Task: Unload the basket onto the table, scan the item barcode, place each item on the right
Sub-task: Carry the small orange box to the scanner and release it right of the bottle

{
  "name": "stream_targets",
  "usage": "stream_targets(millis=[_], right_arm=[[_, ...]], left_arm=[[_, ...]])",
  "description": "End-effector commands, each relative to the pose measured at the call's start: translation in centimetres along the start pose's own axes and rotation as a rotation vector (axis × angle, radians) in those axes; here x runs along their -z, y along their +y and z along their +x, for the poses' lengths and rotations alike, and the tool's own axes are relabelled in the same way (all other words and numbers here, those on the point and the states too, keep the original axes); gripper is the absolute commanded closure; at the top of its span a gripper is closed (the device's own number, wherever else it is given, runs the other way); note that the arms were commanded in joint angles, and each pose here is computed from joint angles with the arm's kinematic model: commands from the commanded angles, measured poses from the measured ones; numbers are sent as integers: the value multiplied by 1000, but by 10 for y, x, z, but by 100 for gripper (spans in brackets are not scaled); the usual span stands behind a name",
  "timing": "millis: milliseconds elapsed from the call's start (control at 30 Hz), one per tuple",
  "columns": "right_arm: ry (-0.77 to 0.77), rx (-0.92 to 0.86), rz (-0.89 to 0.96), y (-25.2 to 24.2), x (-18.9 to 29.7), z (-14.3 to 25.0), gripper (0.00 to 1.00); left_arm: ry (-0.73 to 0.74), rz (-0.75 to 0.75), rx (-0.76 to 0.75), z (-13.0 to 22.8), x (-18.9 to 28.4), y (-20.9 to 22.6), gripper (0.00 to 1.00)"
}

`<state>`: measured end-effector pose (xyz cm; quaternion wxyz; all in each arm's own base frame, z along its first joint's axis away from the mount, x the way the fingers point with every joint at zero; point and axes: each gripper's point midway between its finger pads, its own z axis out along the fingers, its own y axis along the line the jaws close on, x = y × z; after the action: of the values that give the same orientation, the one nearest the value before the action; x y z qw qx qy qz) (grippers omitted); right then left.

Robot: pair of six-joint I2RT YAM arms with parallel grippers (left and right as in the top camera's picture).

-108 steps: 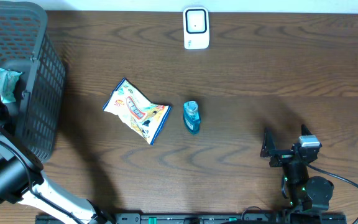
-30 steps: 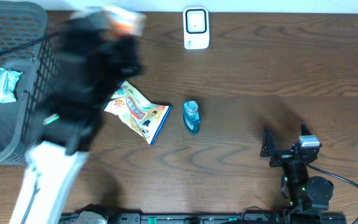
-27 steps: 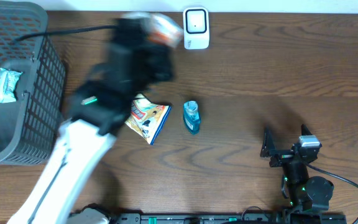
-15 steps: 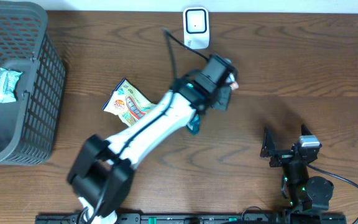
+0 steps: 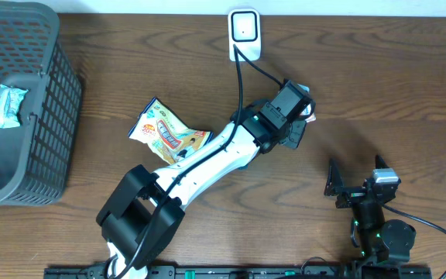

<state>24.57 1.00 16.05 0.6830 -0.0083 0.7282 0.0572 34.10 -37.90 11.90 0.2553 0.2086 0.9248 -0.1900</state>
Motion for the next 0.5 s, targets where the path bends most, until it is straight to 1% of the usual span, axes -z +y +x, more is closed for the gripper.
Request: stream_targets(millis=[0,33,133,167,200,333,467], right_arm=[[3,-12,1,0,0,1,1],[3,-12,1,0,0,1,1],[2,-12,1,0,0,1,1],[3,-12,1,0,0,1,1],[2,-12,1,0,0,1,1],[2,-12,1,0,0,1,1],[2,-12,1,0,0,1,1]], left_arm=[[-42,2,-22,-14,12,-2,89],[-41,2,-22,-14,12,-2,87],[-42,2,-22,-14,12,-2,60],[-43,3,-22,-14,12,-2,56],[-43,3,-22,-14,12,-2,55],[-57,11,-26,-18,18,-6,55],[-117,35,-62,-39,37,-17,55]])
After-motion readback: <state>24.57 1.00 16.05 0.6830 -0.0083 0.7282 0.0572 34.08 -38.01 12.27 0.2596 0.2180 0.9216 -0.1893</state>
